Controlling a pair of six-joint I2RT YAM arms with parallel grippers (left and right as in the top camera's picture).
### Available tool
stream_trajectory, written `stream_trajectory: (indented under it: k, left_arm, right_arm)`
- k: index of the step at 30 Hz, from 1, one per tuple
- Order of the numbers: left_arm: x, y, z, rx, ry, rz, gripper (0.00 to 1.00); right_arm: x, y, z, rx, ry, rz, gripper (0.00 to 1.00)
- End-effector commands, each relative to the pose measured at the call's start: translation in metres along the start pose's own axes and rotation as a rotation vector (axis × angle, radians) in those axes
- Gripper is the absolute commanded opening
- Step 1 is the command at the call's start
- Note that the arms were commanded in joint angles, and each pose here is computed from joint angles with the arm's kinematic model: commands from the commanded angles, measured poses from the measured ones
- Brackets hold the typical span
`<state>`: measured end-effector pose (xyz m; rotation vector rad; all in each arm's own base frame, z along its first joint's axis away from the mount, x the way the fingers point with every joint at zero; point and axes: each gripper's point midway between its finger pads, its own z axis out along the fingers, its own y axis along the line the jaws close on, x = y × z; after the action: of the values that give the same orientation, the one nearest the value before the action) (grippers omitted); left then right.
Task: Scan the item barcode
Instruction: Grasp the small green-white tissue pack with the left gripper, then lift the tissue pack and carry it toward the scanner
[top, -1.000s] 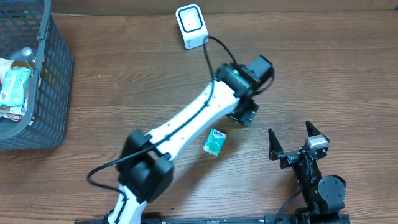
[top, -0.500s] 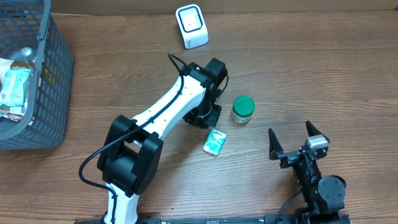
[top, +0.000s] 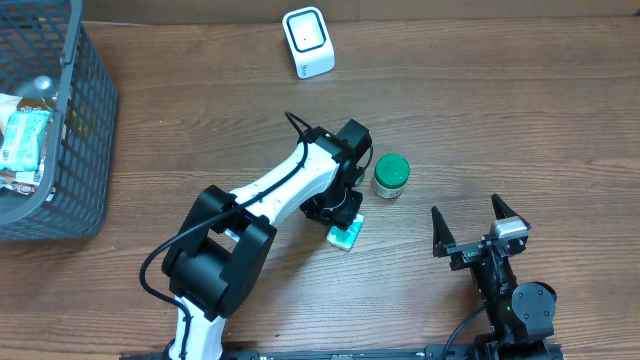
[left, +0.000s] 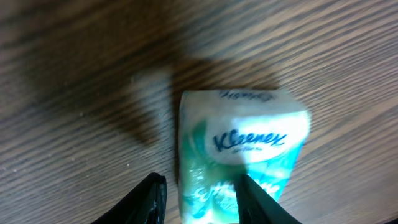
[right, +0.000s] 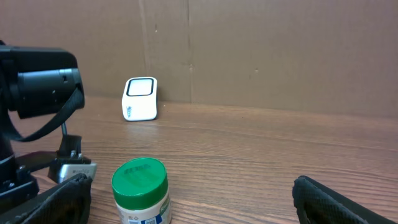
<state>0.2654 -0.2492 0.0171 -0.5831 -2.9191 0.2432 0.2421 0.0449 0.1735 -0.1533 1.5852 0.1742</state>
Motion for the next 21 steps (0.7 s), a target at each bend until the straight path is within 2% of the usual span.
stream_trajectory:
  k: [1,2,5,6,10,13,15,18,21]
  left_arm:
    - [0.012,0.004,0.016,0.008,0.029,0.001,0.39]
    - [0.012,0.004,0.020,0.009,0.025,-0.004,0.36]
    - [0.010,0.005,0.026,0.013,0.010,0.001,0.07]
    - [0.009,0.005,0.025,0.014,0.005,0.001,0.04]
    - [-0.005,0.026,0.007,-0.074,-0.032,-0.026,0.04]
    - [-0.027,0.074,-0.020,-0.324,-0.133,-0.122,0.04]
    - [-0.037,0.094,-0.031,-0.411,-0.196,-0.197,0.04]
    - [-0.044,0.102,-0.033,-0.368,-0.225,-0.288,0.04]
    - [-0.050,0.106,-0.031,-0.255,-0.227,-0.345,0.04]
  right_arm:
    - [0.003,-0.002,0.000,0.012,0.000,-0.005,1.00]
    - [0.003,-0.002,0.000,0.012,0.000,-0.005,1.00]
    - [0.003,-0.002,0.000,0.012,0.000,-0.004,1.00]
    - [0.003,-0.002,0.000,0.012,0.000,-0.004,1.00]
    - [0.003,-0.002,0.000,0.012,0.000,-0.004,1.00]
    - [0.003,-0.002,0.000,0.012,0.000,-0.004,1.00]
    - [0.003,-0.002,0.000,0.012,0.000,-0.005,1.00]
    - [0.003,-0.002,0.000,0.012,0.000,-0.004,1.00]
    - [0.003,-0.002,0.000,0.012,0.000,-0.004,1.00]
